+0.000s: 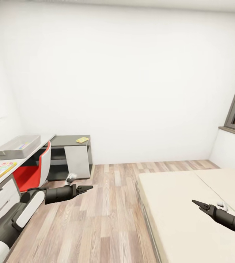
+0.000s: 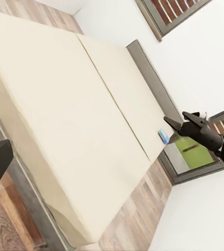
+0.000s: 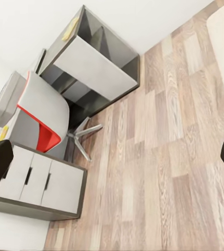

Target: Put all the toys in the child's room - the three board games (two on the bed and one on the table), the two jigsaw puzzles on the table, and the tennis ball on the table - inside the toy box on the table in the child's room.

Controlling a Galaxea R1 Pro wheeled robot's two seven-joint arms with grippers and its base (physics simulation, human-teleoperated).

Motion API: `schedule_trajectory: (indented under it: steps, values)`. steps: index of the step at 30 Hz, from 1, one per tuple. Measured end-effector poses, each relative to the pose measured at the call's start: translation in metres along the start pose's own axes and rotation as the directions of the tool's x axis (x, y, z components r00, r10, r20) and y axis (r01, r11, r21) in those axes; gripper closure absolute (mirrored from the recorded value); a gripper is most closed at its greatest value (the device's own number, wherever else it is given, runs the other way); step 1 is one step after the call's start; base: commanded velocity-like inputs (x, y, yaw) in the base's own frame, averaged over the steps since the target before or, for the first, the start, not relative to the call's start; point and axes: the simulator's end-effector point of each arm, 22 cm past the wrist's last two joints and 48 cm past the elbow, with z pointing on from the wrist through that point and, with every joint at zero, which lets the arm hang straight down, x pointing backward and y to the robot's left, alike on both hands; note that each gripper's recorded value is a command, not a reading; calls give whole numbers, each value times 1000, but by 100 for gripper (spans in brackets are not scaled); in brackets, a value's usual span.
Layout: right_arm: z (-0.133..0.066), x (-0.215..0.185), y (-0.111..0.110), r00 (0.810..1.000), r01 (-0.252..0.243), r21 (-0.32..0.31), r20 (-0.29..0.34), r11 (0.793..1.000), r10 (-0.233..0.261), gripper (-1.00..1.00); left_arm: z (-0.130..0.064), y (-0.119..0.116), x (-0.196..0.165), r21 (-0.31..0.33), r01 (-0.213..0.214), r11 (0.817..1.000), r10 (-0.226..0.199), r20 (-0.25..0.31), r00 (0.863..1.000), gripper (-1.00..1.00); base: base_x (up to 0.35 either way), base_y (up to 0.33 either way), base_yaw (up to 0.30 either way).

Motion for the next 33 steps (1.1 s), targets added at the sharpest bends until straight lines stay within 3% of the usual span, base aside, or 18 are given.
schedule_trajectory:
  steps: [20,33]
  values:
    - [0,1,0,1000,1,0,-2,1000,-1,-100,0,0,0,0,0,1000,0,0,1000,-100,-33,-2,37]
    - [0,0,0,1000,0,-1,-1,1000,0,-100,0,0,0,0,0,1000,0,0,1000,-100,-1,0,120]
